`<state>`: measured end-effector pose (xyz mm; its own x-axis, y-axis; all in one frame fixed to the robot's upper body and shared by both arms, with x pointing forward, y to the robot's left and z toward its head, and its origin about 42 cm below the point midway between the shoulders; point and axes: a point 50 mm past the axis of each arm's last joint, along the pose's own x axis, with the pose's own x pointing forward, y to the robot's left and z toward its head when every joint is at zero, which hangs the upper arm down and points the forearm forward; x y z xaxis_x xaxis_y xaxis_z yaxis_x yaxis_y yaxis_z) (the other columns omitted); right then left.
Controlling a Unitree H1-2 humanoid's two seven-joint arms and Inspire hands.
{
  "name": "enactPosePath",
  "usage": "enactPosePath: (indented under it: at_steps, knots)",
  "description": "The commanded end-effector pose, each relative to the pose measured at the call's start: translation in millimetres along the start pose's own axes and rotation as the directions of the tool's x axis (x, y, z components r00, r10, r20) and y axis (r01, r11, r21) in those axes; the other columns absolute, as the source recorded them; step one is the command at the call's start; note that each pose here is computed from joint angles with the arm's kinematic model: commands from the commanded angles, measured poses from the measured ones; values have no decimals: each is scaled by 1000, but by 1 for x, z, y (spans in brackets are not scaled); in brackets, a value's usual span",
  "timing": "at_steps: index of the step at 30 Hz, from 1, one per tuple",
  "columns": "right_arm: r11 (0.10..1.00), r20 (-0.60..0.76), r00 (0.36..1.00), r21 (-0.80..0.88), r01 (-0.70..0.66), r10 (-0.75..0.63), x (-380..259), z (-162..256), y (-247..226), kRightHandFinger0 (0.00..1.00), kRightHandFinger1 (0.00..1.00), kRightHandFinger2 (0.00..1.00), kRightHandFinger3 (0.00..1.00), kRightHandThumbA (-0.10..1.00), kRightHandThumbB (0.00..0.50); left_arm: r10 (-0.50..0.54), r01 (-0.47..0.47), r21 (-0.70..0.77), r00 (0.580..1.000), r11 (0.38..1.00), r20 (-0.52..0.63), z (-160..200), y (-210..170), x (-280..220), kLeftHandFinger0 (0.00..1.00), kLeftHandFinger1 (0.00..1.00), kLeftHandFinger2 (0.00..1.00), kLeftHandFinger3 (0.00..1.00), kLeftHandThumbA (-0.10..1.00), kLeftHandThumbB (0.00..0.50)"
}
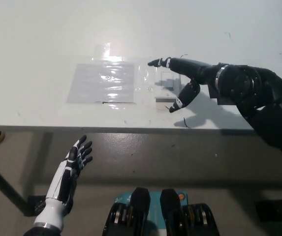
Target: A white switch is kept at the centre of the table close to the robot and the robot uses its right hand to press it to turn it on
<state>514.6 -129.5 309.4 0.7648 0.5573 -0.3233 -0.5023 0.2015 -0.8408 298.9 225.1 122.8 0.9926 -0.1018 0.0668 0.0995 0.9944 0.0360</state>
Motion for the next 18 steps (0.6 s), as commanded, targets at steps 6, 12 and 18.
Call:
enactPosePath:
  at_steps: [6, 12, 18]
  knots:
    - [995, -4, 1000, -97, 12, -12, 5, 16, -15, 1000, 1000, 1000, 1000, 1000, 298, -24, 24, 6, 997, 1000, 72, 10, -1, 1, 1000, 1000, 1000, 1000, 1000, 69]
    - [993, -19, 1000, -122, -6, 3, 8, 16, -12, 1000, 1000, 1000, 1000, 1000, 313, -17, 18, -3, 998, 1000, 65, 10, 0, 0, 1000, 1000, 1000, 1000, 1000, 76]
    - [991, -37, 999, -131, -24, 19, 10, 9, -6, 1000, 1000, 1000, 1000, 1000, 309, -17, 17, 3, 998, 1000, 61, 9, -1, -2, 1000, 1000, 1000, 1000, 1000, 71]
